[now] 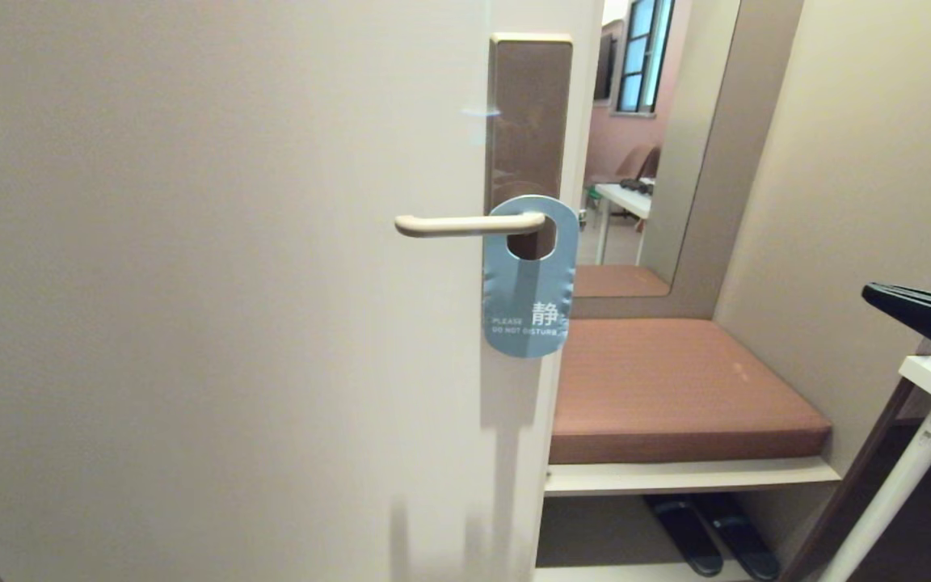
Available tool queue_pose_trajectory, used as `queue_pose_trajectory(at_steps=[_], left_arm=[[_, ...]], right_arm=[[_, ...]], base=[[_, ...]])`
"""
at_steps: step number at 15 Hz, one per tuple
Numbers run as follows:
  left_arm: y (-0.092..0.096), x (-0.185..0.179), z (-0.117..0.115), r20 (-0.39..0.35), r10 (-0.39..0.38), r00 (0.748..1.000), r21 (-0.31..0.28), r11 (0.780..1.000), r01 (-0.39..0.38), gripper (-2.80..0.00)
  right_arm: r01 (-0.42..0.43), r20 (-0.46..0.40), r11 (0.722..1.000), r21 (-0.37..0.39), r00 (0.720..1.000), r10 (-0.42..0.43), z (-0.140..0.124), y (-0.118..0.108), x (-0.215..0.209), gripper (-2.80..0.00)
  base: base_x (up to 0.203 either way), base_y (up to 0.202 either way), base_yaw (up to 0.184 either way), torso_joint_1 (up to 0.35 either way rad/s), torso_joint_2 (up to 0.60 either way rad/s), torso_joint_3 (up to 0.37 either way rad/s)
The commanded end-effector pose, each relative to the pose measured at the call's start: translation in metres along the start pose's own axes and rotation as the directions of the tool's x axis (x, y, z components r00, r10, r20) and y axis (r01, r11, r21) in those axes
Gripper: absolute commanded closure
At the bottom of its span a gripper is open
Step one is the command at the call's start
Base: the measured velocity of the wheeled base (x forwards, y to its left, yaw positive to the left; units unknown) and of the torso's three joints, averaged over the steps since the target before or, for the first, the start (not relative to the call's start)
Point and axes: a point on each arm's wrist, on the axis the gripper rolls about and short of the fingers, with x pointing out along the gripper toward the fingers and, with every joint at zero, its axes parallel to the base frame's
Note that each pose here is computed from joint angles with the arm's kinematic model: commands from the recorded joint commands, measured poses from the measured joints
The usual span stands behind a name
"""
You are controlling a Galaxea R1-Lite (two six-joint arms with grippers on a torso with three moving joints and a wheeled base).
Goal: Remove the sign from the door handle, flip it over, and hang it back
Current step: Take down the sign
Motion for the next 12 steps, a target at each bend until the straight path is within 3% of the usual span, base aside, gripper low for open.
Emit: queue_pose_trajectory(at_steps=[1, 4, 8, 9, 12], left_arm=[[0.0, 0.0, 0.0, 0.0, 0.001, 1.0, 0.0, 1.0, -0.001, 0.0], [0.0, 0.0, 0.0, -0.001, 0.001, 1.0, 0.0, 1.0, -0.001, 0.0], [0.0, 0.0, 0.0, 0.0, 0.001, 1.0, 0.0, 1.0, -0.001, 0.0], [0.0, 0.0, 0.0, -0.001, 0.002, 1.0, 0.0, 1.0, -0.002, 0.0], [0.0, 0.0, 0.0, 0.0, 0.001, 1.0, 0.0, 1.0, -0.001, 0.0]], right_arm=[[-0.074, -0.061, 0.997, 0.023, 0.995, 0.075, -0.015, -0.013, 0.039, 0.0], [-0.203, -0.033, 0.979, 0.017, 0.978, 0.204, -0.022, -0.023, 0.071, 0.0], [-0.393, 0.012, 0.919, 0.002, 0.919, 0.393, -0.033, -0.031, 0.103, 0.0], [-0.429, 0.026, 0.903, -0.008, 0.903, 0.429, -0.035, -0.034, 0.112, 0.0], [-0.569, 0.067, 0.821, -0.049, 0.818, 0.571, -0.035, -0.039, 0.133, 0.0]], base=[[0.0, 0.0, 0.0, 0.0, 0.0, 0.0], [0.0, 0.0, 0.0, 0.0, 0.0, 0.0], [0.0, 0.0, 0.0, 0.0, 0.0, 0.0], [0.0, 0.0, 0.0, 0.0, 0.0, 0.0], [0.0, 0.0, 0.0, 0.0, 0.0, 0.0]])
